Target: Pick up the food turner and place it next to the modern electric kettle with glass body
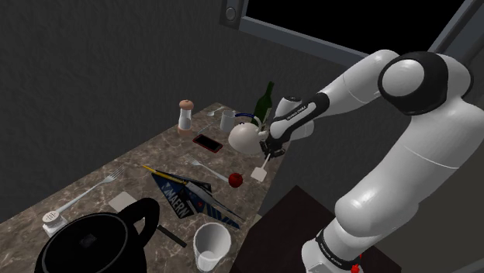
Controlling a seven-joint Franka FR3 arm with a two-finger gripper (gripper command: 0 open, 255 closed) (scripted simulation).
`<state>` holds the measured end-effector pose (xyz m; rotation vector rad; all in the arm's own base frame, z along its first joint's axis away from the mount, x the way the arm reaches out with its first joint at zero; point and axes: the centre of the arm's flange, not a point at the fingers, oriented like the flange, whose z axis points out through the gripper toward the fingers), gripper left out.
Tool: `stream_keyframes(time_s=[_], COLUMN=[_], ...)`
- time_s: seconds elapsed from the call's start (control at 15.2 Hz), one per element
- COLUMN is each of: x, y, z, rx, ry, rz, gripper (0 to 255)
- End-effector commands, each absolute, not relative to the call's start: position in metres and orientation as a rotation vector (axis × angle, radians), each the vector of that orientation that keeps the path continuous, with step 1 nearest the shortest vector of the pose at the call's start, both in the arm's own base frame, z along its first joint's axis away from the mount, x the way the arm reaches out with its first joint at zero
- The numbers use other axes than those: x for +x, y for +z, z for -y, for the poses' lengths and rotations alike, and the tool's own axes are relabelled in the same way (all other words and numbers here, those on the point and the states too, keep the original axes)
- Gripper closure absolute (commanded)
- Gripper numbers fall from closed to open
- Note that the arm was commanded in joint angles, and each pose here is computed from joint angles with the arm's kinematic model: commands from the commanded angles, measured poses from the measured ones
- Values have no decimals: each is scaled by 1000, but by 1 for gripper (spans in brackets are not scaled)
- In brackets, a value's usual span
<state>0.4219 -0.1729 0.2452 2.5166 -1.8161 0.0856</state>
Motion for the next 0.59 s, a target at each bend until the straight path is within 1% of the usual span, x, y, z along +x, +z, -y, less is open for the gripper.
stream_keyframes(time_s=[0.0, 0.53], x=[422, 422], y=[256, 298], z=[173, 173], rx=[2517, 2517], ry=[85, 85], rz=[1816, 1816], gripper=[255, 255])
